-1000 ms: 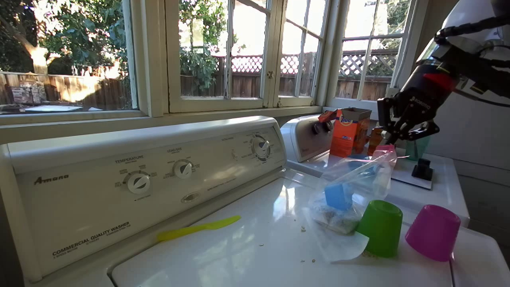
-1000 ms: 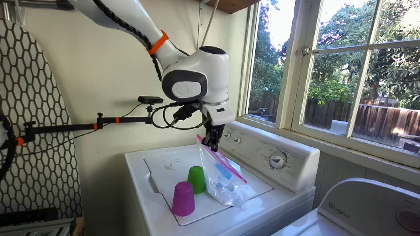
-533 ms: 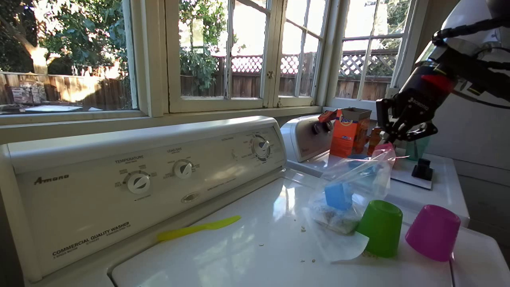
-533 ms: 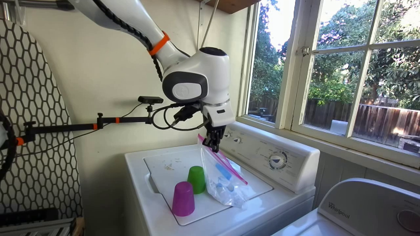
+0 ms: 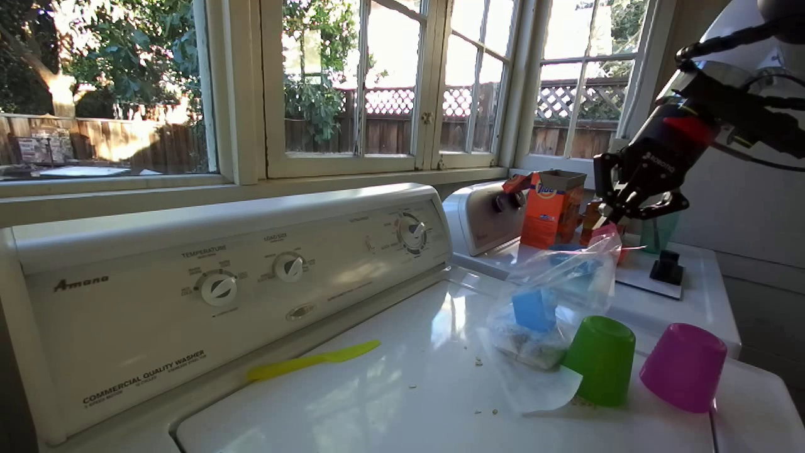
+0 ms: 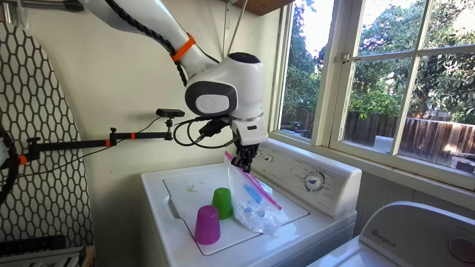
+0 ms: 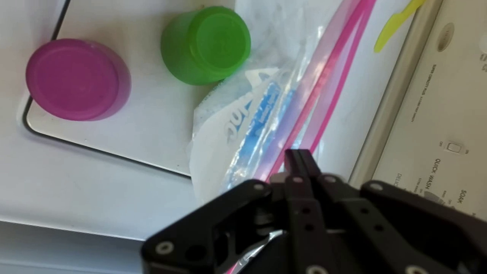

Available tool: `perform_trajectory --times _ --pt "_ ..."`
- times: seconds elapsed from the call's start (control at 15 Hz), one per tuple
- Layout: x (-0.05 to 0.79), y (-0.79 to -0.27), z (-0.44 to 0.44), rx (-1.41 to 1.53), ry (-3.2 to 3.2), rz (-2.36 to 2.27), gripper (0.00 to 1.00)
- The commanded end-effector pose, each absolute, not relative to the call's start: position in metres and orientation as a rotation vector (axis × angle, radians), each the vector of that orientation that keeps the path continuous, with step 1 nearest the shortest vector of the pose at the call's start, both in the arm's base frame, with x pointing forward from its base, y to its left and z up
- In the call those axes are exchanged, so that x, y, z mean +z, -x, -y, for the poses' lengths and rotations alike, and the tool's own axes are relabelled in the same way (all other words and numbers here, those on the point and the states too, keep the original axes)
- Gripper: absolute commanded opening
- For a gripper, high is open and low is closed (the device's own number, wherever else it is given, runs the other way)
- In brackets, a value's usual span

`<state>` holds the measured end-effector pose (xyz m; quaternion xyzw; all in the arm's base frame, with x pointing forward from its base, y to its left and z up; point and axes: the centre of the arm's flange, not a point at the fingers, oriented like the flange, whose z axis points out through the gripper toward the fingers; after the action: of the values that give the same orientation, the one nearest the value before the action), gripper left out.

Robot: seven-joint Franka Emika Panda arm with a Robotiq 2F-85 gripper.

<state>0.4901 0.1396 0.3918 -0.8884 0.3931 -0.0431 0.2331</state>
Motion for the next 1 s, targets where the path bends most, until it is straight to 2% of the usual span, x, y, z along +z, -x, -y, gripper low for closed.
perform_trajectory --times 0.0,0.93 --pt "0.385 -0.494 -0.143 -0.113 2.404 -1.103 0.00" --pt "0.394 -0.502 -0.120 -0.146 2.325 -1.173 0.00"
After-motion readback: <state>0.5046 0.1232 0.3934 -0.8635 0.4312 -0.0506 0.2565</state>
